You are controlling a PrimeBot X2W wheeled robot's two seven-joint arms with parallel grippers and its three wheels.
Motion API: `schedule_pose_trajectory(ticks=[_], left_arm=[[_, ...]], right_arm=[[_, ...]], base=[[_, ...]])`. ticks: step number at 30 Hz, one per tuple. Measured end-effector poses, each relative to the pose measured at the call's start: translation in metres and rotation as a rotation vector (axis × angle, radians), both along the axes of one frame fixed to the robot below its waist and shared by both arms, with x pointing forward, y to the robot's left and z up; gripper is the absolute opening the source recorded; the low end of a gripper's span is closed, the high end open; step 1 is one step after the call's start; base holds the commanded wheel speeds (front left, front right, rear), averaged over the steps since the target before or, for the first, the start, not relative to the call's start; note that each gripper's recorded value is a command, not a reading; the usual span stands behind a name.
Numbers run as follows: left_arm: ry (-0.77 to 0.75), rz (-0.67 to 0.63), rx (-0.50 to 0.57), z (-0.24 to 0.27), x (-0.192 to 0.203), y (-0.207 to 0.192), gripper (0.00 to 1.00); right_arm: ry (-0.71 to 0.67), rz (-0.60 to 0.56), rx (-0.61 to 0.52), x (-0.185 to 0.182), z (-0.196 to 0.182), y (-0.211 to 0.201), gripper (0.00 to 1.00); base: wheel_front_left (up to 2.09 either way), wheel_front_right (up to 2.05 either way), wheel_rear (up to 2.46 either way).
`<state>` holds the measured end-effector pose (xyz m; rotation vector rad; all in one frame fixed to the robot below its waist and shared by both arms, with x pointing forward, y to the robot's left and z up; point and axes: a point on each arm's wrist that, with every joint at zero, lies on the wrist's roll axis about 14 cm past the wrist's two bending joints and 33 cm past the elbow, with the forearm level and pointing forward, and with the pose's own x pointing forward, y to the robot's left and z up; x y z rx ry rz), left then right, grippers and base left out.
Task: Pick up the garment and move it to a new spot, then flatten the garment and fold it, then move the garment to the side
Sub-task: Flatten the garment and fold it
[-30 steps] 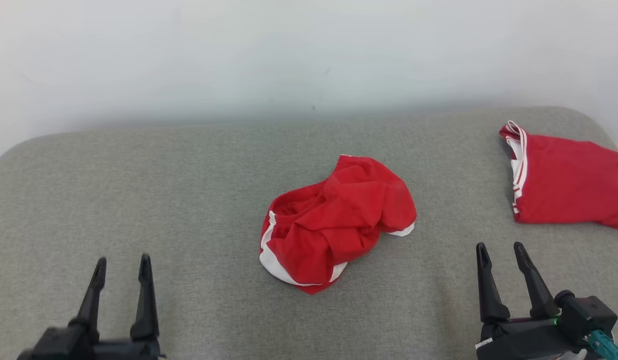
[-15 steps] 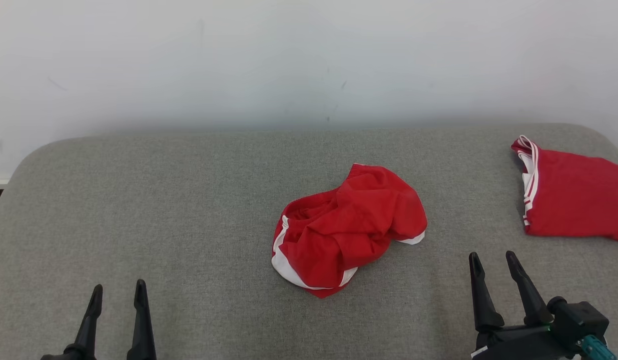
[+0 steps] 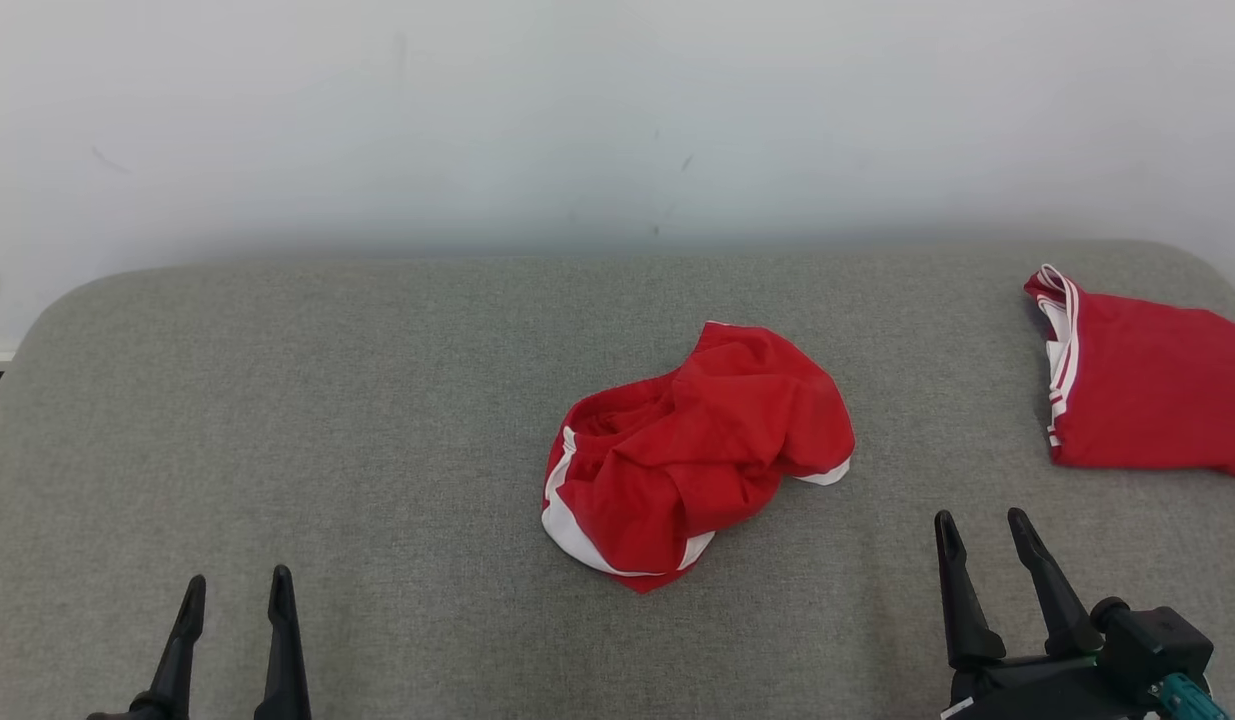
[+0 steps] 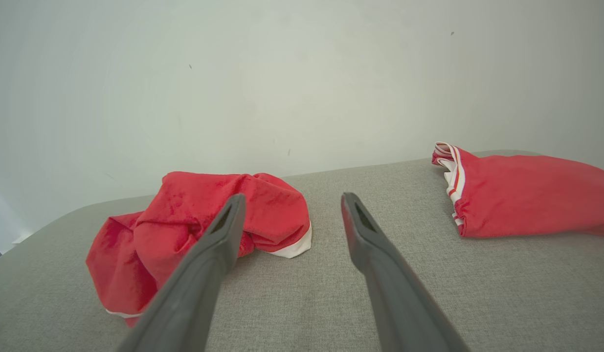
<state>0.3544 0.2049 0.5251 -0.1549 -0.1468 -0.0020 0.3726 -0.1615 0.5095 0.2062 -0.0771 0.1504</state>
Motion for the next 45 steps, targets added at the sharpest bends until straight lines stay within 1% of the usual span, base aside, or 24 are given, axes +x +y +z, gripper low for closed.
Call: schedule_pose_trajectory(ticks=[23, 30, 35, 40, 42, 45], left_arm=[[0.037, 0.000, 0.005, -0.012, 0.009, -0.001, 1.00], [0.004, -0.061, 0.051, 0.001, 0.043, -0.012, 1.00], [-0.021, -0.173, 0.090, 0.012, 0.084, -0.046, 1.00], [0.003, -0.279, 0.094, 0.010, 0.116, -0.080, 1.00], [0.025, -0.314, 0.111, 0.005, 0.127, -0.090, 1.00], [0.088, -0.362, 0.127, -0.012, 0.140, -0.105, 1.00]], right_arm=[[0.027, 0.001, -0.001, 0.004, -0.008, 0.000, 1.00], [0.033, -0.002, -0.002, 0.009, -0.010, -0.001, 1.00], [0.056, -0.030, -0.002, 0.012, -0.018, -0.010, 1.00], [0.072, -0.067, 0.002, 0.014, -0.024, -0.022, 1.00], [0.085, -0.081, 0.001, 0.014, -0.028, -0.027, 1.00], [0.097, -0.102, -0.001, 0.015, -0.032, -0.034, 1.00]], base=[[0.00, 0.00, 0.00], [0.00, 0.00, 0.00], [0.00, 0.00, 0.00], [0.00, 0.00, 0.00], [0.00, 0.00, 0.00], [0.00, 0.00, 0.00]])
